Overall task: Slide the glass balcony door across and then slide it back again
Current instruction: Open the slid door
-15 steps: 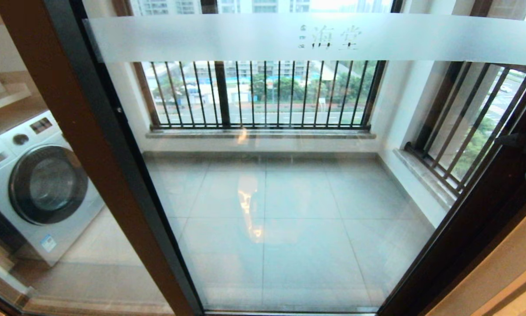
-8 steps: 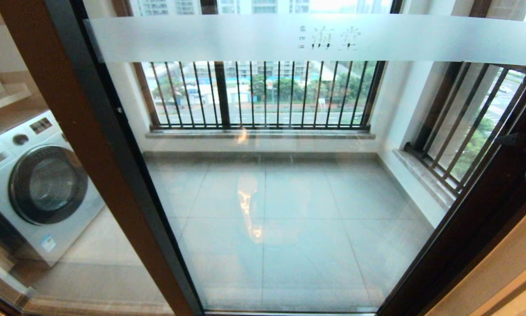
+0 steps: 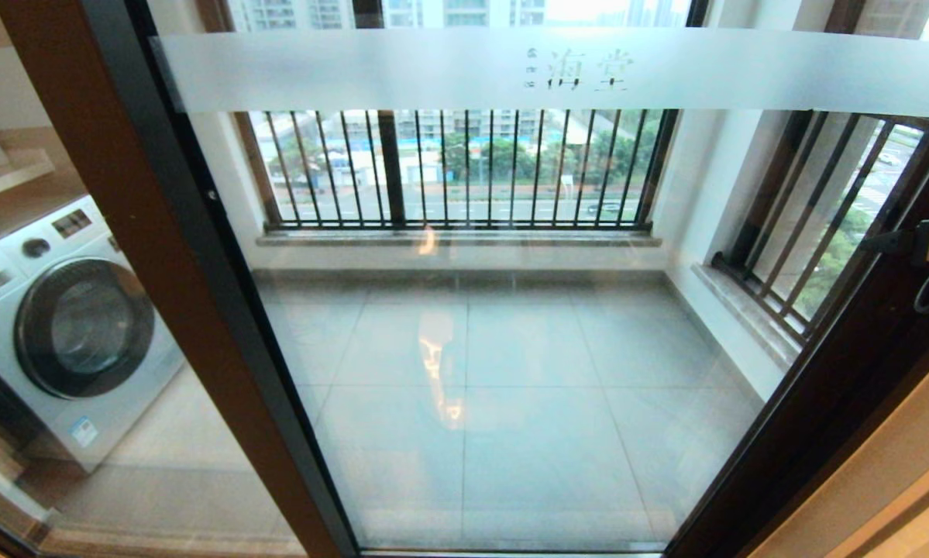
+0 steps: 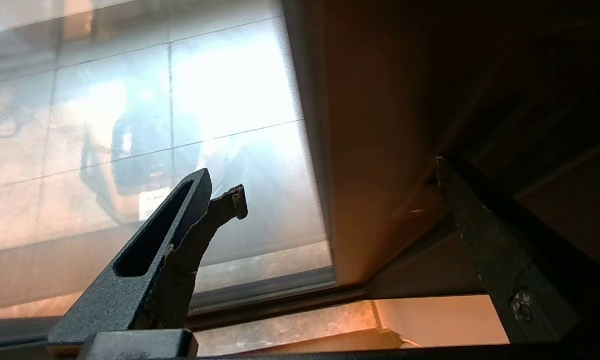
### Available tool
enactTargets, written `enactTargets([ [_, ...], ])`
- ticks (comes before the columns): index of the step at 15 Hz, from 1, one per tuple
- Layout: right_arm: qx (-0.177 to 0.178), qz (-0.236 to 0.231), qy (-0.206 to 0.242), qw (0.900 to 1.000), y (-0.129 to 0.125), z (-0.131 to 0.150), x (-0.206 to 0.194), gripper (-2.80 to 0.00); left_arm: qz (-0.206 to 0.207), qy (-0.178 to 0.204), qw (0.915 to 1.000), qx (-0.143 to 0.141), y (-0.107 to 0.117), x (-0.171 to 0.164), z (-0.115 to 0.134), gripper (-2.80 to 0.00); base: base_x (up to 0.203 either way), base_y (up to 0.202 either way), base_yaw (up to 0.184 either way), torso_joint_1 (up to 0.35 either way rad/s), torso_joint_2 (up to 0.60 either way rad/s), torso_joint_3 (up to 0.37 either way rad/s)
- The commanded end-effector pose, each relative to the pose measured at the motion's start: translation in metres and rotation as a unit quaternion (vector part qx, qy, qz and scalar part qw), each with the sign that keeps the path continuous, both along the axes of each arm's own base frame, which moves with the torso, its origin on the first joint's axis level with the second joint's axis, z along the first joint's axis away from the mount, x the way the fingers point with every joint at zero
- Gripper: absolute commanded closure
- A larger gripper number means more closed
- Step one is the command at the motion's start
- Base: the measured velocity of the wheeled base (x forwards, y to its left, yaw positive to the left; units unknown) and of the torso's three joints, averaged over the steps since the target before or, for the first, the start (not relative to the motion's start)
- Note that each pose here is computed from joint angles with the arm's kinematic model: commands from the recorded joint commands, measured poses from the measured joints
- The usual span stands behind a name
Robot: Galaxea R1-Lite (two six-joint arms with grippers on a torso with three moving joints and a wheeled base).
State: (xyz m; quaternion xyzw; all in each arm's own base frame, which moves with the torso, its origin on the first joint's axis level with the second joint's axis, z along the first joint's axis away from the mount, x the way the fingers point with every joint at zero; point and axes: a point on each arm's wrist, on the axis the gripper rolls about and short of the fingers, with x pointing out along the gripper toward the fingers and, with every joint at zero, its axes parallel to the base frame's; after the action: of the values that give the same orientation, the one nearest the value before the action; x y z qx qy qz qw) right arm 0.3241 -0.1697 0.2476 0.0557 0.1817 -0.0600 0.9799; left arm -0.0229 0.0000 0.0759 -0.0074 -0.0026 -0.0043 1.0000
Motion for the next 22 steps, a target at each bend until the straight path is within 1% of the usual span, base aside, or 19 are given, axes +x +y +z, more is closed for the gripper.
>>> enactTargets([
  [1, -0.001, 0.006, -0.004, 1.000, 0.005, 0.003, -0.001, -2.80, 0.000, 0.000, 1.0000, 0.000, 0.000, 0.000, 0.000, 0.00, 0.000, 0.000, 0.000, 0.000, 0.00, 0.000],
  [9, -0.001, 0.000, 0.005, 1.000, 0.001, -0.004, 0.003, -2.80, 0.000, 0.000, 1.0000, 0.000, 0.000, 0.000, 0.000, 0.00, 0.000, 0.000, 0.000, 0.000, 0.00, 0.000],
  [12, -0.012, -0.011, 0.016, 1.000, -0.003, -0.011, 0.005, -2.80, 0.000, 0.000, 1.0000, 0.000, 0.000, 0.000, 0.000, 0.00, 0.000, 0.000, 0.000, 0.000, 0.00, 0.000],
  [15, -0.021, -0.013, 0.016, 1.000, -0.004, -0.009, 0.000, -2.80, 0.000, 0.000, 1.0000, 0.000, 0.000, 0.000, 0.000, 0.00, 0.000, 0.000, 0.000, 0.000, 0.00, 0.000],
  [22, -0.017, -0.010, 0.020, 1.000, -0.008, -0.017, 0.011, -2.80, 0.000, 0.000, 1.0000, 0.000, 0.000, 0.000, 0.000, 0.00, 0.000, 0.000, 0.000, 0.000, 0.00, 0.000],
])
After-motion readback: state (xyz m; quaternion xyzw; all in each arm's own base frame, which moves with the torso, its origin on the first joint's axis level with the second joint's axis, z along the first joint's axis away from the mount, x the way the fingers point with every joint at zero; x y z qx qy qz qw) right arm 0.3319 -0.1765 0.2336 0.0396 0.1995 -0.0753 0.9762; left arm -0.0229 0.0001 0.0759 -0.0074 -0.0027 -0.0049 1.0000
